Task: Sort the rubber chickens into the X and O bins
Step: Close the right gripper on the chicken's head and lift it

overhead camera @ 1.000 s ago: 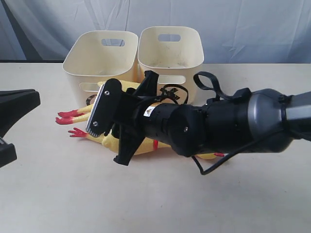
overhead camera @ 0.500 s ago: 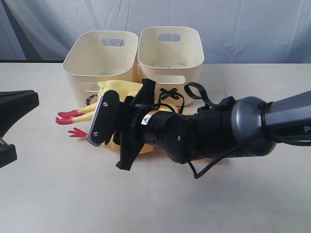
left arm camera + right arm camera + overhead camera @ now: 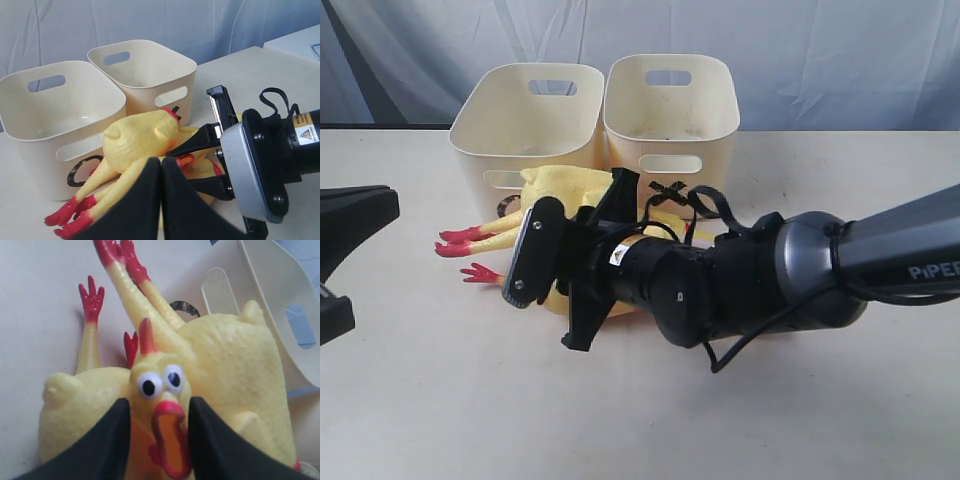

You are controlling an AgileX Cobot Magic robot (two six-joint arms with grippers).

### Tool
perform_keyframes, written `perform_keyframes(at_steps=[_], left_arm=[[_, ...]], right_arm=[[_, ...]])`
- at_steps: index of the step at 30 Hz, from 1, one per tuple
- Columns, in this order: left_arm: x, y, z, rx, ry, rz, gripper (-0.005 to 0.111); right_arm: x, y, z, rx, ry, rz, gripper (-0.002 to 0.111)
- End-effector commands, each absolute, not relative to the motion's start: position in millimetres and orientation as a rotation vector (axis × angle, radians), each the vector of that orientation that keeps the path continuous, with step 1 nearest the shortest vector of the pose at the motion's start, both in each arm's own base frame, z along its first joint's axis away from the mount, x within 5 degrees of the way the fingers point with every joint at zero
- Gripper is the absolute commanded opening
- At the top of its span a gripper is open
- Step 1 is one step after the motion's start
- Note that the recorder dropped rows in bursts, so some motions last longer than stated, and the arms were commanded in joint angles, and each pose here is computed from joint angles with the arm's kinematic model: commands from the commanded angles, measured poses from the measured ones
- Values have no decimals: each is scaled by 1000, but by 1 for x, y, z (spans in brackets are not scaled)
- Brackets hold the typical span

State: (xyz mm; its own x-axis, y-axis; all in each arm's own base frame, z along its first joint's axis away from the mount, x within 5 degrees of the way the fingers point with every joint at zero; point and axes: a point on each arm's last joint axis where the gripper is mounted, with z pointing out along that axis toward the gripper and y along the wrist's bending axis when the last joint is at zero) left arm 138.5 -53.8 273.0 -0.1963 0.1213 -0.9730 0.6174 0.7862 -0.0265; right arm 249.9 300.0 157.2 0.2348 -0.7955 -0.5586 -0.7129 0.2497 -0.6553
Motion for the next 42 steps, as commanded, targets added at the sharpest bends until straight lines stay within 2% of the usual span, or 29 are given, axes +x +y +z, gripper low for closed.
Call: perform_keyframes(at_steps=[1, 4, 16, 26, 35, 42], left_arm=[[140, -53, 274, 566, 1737, -488, 0], [140, -53, 274, 564, 1737, -486, 0], [140, -53, 274, 563, 1738, -484, 0], [140, -52, 274, 568, 1740, -478, 0], [140, -52, 273, 578, 1743, -472, 0], [140, -52, 273, 580, 1746, -468, 0]], right_arm=[[251, 300, 159, -1471, 1489, -108, 17], [252, 300, 159, -1468, 1487, -109, -1], [249, 299, 165, -1463, 1525, -70, -1], [238, 292, 207, -1389, 1560, 43, -1], [228, 277, 257, -1163, 1610, 170, -1], [228, 257, 288, -885, 1631, 171, -1]])
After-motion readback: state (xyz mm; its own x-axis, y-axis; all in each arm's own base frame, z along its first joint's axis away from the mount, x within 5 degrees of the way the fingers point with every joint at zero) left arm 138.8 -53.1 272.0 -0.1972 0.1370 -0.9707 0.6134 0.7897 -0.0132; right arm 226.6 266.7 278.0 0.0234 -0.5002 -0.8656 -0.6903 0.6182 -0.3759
